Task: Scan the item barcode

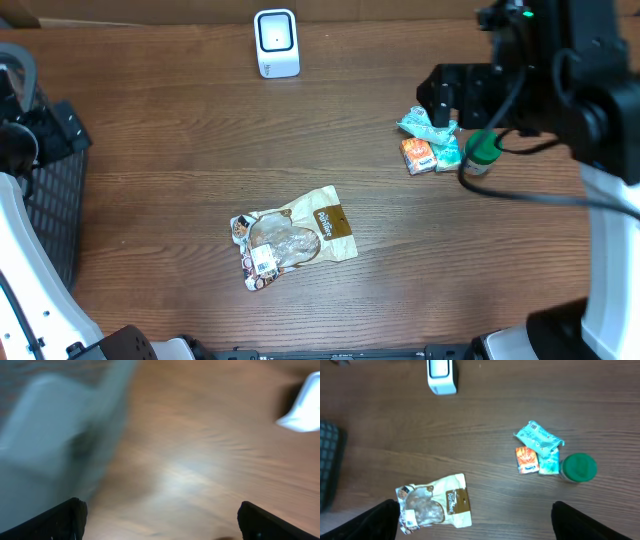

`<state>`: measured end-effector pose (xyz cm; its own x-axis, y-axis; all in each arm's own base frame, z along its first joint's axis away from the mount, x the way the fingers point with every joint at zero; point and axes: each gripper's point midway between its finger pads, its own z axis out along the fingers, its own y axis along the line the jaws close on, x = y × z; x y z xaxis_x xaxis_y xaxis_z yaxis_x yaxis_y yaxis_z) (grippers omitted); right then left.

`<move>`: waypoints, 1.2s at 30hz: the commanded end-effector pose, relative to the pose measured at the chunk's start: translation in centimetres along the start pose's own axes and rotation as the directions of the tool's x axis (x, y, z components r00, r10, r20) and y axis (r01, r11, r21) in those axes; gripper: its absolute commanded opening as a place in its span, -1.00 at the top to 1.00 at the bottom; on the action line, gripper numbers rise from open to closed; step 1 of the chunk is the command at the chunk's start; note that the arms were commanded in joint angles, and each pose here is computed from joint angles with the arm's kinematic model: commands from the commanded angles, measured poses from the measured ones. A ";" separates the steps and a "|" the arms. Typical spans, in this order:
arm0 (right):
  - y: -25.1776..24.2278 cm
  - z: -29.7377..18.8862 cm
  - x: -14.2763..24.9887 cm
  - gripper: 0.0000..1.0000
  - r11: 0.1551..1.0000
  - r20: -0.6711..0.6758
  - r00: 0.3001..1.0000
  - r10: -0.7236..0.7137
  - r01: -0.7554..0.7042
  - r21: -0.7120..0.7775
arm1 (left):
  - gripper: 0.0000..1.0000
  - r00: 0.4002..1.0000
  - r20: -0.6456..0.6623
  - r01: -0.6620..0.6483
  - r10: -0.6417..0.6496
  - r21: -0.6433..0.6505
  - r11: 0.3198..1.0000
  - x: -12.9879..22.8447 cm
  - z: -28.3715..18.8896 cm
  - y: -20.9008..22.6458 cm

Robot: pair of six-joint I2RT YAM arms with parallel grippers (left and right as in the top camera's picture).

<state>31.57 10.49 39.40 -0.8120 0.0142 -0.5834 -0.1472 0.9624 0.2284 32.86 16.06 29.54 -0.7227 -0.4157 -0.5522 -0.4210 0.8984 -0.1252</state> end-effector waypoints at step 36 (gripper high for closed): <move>-2.0 5.5 4.2 -1.00 0.998 -0.213 0.977 0.032 -0.020 0.059 | 0.91 0.602 -0.502 -0.288 0.621 0.589 0.755 34.0 8.1 -21.8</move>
<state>31.39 10.25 32.34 -0.9187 -0.0089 -0.3948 -0.0949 0.9754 0.1989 23.37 -16.44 7.89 -0.9822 0.1871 -0.0175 0.1757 0.8813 -0.4387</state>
